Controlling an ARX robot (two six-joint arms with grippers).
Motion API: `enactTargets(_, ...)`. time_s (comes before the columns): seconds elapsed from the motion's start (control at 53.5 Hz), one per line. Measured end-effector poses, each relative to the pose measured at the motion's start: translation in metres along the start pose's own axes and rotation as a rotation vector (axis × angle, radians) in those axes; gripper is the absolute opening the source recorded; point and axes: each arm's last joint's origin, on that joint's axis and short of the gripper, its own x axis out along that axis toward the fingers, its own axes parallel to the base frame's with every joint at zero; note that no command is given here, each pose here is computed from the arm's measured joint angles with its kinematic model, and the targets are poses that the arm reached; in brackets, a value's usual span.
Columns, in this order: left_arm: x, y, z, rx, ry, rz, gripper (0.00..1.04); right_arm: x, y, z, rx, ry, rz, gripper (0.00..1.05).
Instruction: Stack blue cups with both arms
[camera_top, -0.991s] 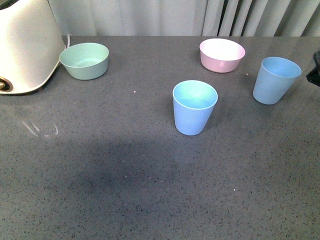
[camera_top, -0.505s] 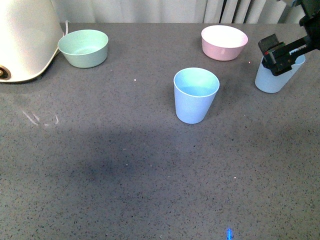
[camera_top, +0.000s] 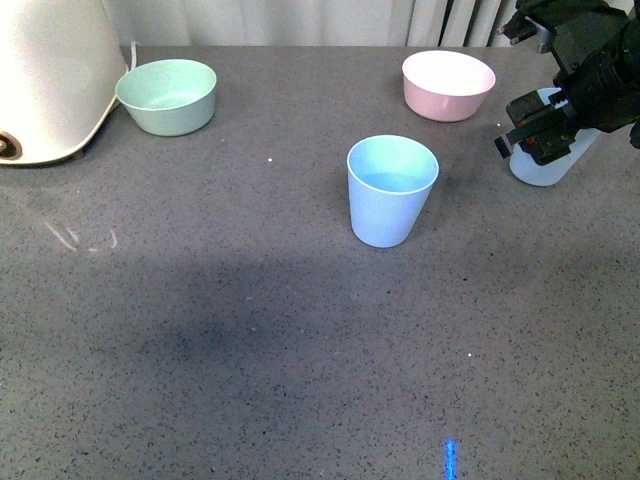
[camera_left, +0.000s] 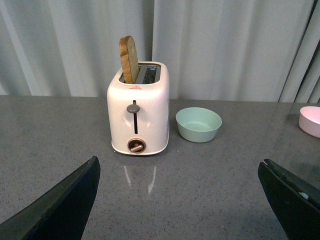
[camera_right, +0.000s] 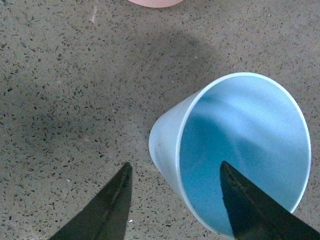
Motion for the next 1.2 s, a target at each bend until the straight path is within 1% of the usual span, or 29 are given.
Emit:
enactTargets(0.056,0.000,0.000,0.000,0.000,0.000,0.000,0.96,0.000,-0.002,0.000,0.006,0.002,0.003,0.39)
enactTargets(0.075,0.000,0.000,0.000,0.000,0.000,0.000,0.96,0.000,-0.003,0.000,0.009,0.002,0.003,0.33)
enactTargets(0.094,0.000,0.000,0.000,0.000,0.000,0.000,0.96,0.000,-0.004,0.000,0.010,0.002,0.003,0.32)
enactTargets(0.131,0.000,0.000,0.000,0.000,0.000,0.000,0.96,0.000,-0.005,-0.001,0.022,0.001,0.015,0.23)
enactTargets(0.224,0.000,0.000,0.000,0.000,0.000,0.000,0.96,-0.004,-0.009,-0.002,0.039,-0.004,0.040,0.05)
enactTargets(0.262,0.000,0.000,0.000,0.000,0.000,0.000,0.96,-0.007,-0.010,-0.003,0.040,-0.006,0.045,0.01)
enactTargets(0.337,0.000,0.000,0.000,0.000,0.000,0.000,0.96,-0.014,-0.014,-0.002,0.046,-0.020,0.048,0.02)
enactTargets(0.411,0.000,0.000,0.000,0.000,0.000,0.000,0.96,-0.035,-0.021,0.000,0.043,-0.072,0.077,0.02)
enactTargets(0.486,0.000,0.000,0.000,0.000,0.000,0.000,0.96,-0.064,-0.024,0.005,0.026,-0.148,0.128,0.02)
enactTargets(0.561,0.000,0.000,0.000,0.000,0.000,0.000,0.96,-0.089,-0.020,0.012,0.006,-0.209,0.186,0.02)
enactTargets(0.673,0.000,0.000,0.000,0.000,0.000,0.000,0.96,-0.108,-0.005,0.017,-0.030,-0.257,0.277,0.02)
enactTargets(0.823,0.000,0.000,0.000,0.000,0.000,0.000,0.96,-0.117,0.025,0.020,-0.089,-0.273,0.380,0.02)
enactTargets(0.879,0.000,0.000,0.000,0.000,0.000,0.000,0.96,-0.119,0.039,0.022,-0.118,-0.275,0.414,0.02)
enactTargets(1.01,0.000,0.000,0.000,0.000,0.000,0.000,0.96,-0.122,0.058,0.025,-0.155,-0.279,0.452,0.02)
enactTargets(1.197,0.000,0.000,0.000,0.000,0.000,0.000,0.96,-0.119,0.071,0.026,-0.178,-0.269,0.478,0.02)
